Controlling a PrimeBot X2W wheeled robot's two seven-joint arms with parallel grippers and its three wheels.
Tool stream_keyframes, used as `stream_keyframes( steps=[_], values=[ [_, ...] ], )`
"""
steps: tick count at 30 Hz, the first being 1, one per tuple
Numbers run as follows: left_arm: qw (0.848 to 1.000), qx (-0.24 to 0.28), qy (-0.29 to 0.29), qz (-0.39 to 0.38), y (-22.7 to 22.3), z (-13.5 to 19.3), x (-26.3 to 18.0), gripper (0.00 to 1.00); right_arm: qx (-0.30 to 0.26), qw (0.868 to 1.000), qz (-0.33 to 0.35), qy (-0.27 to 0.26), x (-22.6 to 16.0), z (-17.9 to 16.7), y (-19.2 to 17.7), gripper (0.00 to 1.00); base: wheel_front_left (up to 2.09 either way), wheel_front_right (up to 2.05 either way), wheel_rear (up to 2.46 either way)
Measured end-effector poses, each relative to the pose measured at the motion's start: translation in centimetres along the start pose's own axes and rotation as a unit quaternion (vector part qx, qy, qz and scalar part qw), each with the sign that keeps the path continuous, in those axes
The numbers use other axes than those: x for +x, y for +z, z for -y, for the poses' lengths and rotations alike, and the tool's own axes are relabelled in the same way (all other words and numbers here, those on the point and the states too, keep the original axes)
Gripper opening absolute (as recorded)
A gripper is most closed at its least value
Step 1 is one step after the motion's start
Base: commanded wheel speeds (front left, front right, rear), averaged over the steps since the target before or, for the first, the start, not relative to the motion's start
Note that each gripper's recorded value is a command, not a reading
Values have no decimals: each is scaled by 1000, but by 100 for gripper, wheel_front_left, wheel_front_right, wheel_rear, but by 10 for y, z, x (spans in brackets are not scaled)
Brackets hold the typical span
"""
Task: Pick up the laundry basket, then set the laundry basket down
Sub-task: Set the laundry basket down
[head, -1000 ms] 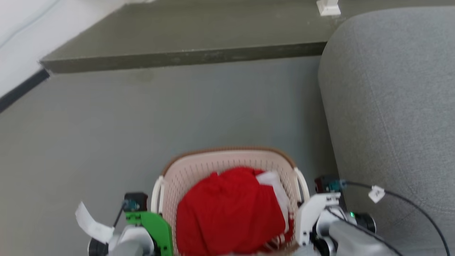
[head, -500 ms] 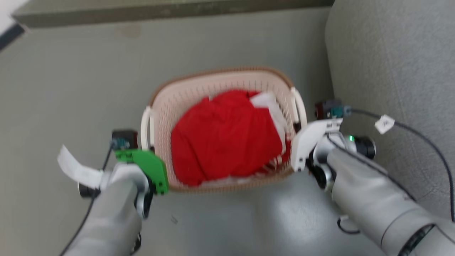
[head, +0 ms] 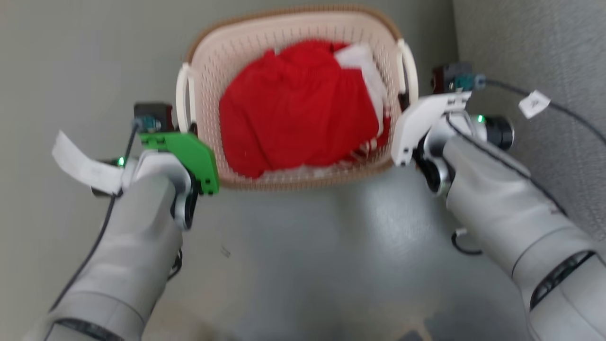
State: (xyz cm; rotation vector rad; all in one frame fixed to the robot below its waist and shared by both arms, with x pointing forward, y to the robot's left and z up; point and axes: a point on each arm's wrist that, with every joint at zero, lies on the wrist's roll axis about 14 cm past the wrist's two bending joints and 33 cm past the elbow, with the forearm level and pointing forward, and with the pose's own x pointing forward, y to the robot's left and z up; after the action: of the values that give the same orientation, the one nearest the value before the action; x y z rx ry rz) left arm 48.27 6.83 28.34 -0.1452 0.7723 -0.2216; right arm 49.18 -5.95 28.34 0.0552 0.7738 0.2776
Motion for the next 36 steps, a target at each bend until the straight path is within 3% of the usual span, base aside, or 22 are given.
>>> stream_keyframes(
  steps=[8, 26, 36],
  values=[
    [1000, 13, 1, 0, 7, -8, 32, 0, -10, 1000, 2, -1, 35, 8, 4, 0, 0, 0, 0],
    [999, 18, 12, -38, -28, -35, 97, 0, -15, 1000, -26, 9, 107, 17, -30, 0, 0, 0, 0],
    [998, 13, 12, -63, -68, -44, 124, 0, -15, 998, -57, 8, 135, 25, -75, 0, 0, 0, 0]
  ],
)
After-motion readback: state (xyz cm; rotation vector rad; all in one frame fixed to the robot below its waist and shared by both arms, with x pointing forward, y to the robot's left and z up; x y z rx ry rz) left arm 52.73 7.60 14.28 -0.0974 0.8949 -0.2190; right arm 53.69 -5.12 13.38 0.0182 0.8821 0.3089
